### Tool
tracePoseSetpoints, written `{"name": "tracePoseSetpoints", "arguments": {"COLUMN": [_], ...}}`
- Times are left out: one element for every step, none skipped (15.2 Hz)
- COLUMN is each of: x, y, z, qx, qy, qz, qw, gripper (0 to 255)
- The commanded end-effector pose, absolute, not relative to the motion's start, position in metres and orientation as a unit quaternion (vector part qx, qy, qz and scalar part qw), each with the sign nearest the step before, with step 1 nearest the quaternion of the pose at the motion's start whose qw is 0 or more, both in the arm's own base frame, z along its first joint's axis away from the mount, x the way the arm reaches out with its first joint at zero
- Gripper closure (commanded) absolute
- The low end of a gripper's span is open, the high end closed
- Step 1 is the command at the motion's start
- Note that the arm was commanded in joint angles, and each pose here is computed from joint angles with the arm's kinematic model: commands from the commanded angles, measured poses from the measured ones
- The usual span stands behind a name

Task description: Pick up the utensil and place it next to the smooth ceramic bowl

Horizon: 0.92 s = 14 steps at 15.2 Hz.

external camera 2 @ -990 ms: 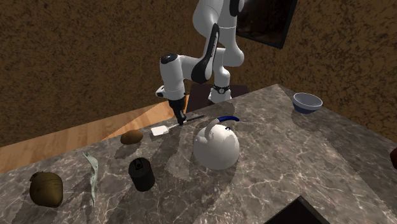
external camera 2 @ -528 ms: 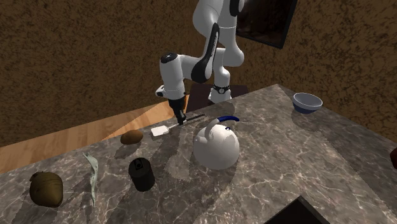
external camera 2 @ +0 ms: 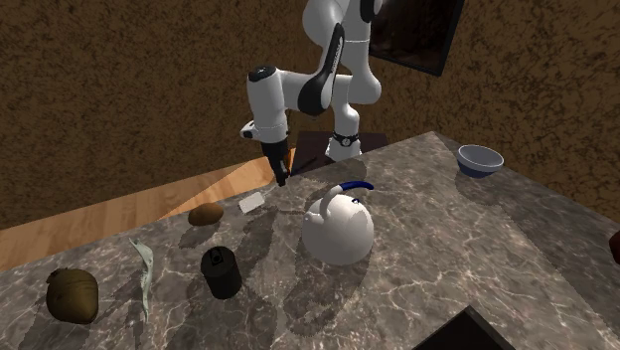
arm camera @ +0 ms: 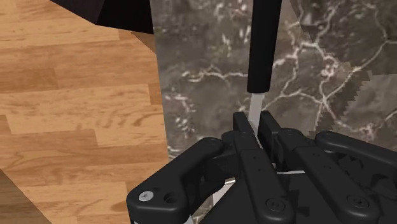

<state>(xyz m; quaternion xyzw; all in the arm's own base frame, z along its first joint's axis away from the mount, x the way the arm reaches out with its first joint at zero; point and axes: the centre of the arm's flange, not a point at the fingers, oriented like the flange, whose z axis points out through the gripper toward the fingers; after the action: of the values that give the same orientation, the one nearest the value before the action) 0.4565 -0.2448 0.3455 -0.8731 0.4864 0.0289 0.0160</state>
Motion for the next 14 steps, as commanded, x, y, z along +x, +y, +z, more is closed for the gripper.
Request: {"name": "tracePoseSetpoints", "arguments": {"x": [0.457,0.457,0.457,0.457,0.457,0.457,0.457,0.457,0.457,0.457,0.457,0.457,0.457,0.457], "y": [-0.245,-0.245,-0.245,-0.245,-0.245,-0.245,-0.245,-0.245,-0.245,-0.245,-0.245,-0.245,-0.245,-0.245], "z": [0.356,0.361,0.366,0.372,0.377,0.382,0.388,0.393,0.398,0.403,0.409,0.414,0.419,0.425], "qx": [-0.873,-0.873,-0.873,-0.873,-0.873,-0.873,-0.873,-0.873,-0.873,-0.873,-0.873,-0.873,-0.873,-0.873], "qy": [0.486,0.486,0.486,0.486,0.486,0.486,0.486,0.486,0.486,0.486,0.486,0.486,0.486,0.486], "qz": [0.029,0.029,0.029,0.029,0.029,0.029,0.029,0.029,0.029,0.029,0.029,0.029,0.029,0.029], "qw": [0.016,0.016,0.016,0.016,0.016,0.016,0.016,0.016,0.016,0.016,0.016,0.016,0.016,0.016], "gripper": [255,255,255,255,255,255,255,255,255,255,255,255,255,255]}}
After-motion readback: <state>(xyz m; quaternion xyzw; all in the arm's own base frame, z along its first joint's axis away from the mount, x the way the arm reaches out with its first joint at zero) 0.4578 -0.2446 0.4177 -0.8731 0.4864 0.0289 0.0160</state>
